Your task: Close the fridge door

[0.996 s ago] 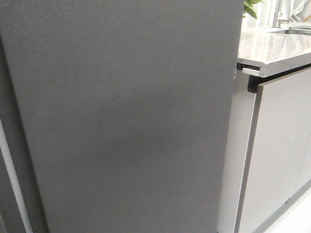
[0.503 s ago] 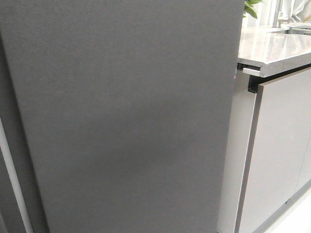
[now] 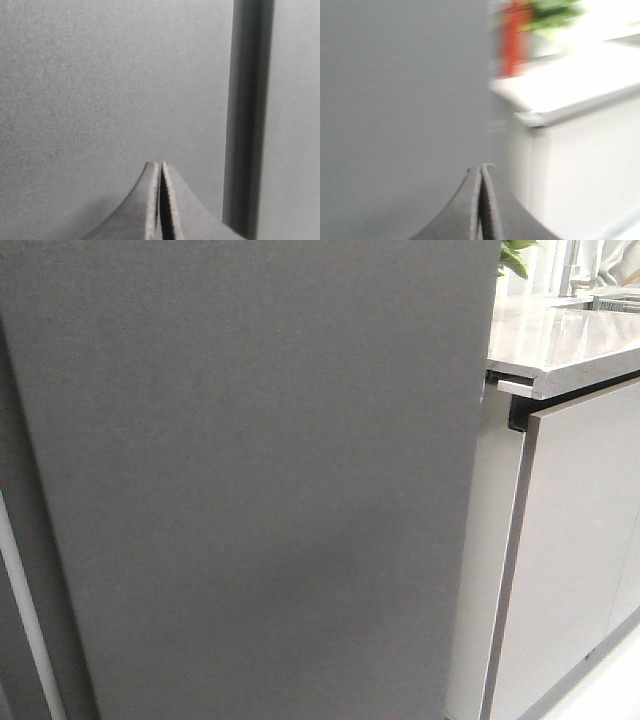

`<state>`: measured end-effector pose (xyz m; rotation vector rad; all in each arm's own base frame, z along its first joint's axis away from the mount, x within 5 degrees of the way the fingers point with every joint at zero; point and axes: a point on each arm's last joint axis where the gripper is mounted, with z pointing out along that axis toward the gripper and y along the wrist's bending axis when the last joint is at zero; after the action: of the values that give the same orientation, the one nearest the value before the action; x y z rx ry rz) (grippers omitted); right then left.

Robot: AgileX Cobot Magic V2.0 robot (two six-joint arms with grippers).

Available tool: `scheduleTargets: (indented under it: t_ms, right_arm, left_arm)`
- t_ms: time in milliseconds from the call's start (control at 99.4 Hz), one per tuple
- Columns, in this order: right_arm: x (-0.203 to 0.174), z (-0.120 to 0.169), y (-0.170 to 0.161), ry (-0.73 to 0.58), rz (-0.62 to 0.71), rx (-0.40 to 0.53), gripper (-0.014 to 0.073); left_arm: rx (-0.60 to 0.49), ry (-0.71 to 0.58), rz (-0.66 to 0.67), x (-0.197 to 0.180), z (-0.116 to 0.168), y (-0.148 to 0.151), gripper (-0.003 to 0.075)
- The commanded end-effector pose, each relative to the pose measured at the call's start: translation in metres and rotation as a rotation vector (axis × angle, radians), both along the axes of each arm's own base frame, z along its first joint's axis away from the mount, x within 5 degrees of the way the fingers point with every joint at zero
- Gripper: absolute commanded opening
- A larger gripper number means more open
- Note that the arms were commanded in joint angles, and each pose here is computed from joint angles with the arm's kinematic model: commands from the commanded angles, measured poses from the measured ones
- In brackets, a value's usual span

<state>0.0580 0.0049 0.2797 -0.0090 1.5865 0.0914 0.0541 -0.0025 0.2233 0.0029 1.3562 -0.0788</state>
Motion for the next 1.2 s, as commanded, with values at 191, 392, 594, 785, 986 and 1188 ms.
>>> scheduleTargets:
  t_ms: [191,392,594,785,986,1188]
  right_arm:
    - [-0.002,-0.051,-0.011,-0.143,-0.165,-0.004,-0.0045]
    - [-0.002,-0.074,-0.011,-0.126,-0.170,-0.009,-0.0044]
    - [-0.003,-0.074,-0.011,-0.130,-0.167,-0.004,-0.0044]
    - [-0.003,-0.074,-0.011,-0.130,-0.167,-0.004,-0.0044]
    - [-0.003,-0.074,-0.011,-0.130,-0.167,-0.004,-0.0045]
    - [-0.003,-0.074,-0.011,-0.130,-0.167,-0.004,-0.0044]
  left_arm:
    - [-0.012,-0.047,0.006,0.000,-0.005,0.001,-0.0020]
    - [-0.012,-0.047,0.006,0.000,-0.005,0.001,-0.0020]
    - [-0.012,-0.047,0.006,0.000,-0.005,0.001,-0.0020]
    - [-0.012,-0.047,0.006,0.000,-0.005,0.001,-0.0020]
    - [-0.012,-0.047,0.006,0.000,-0.005,0.001,-0.0020]
    - [-0.012,-0.047,0.006,0.000,-0.005,0.001,-0.0020]
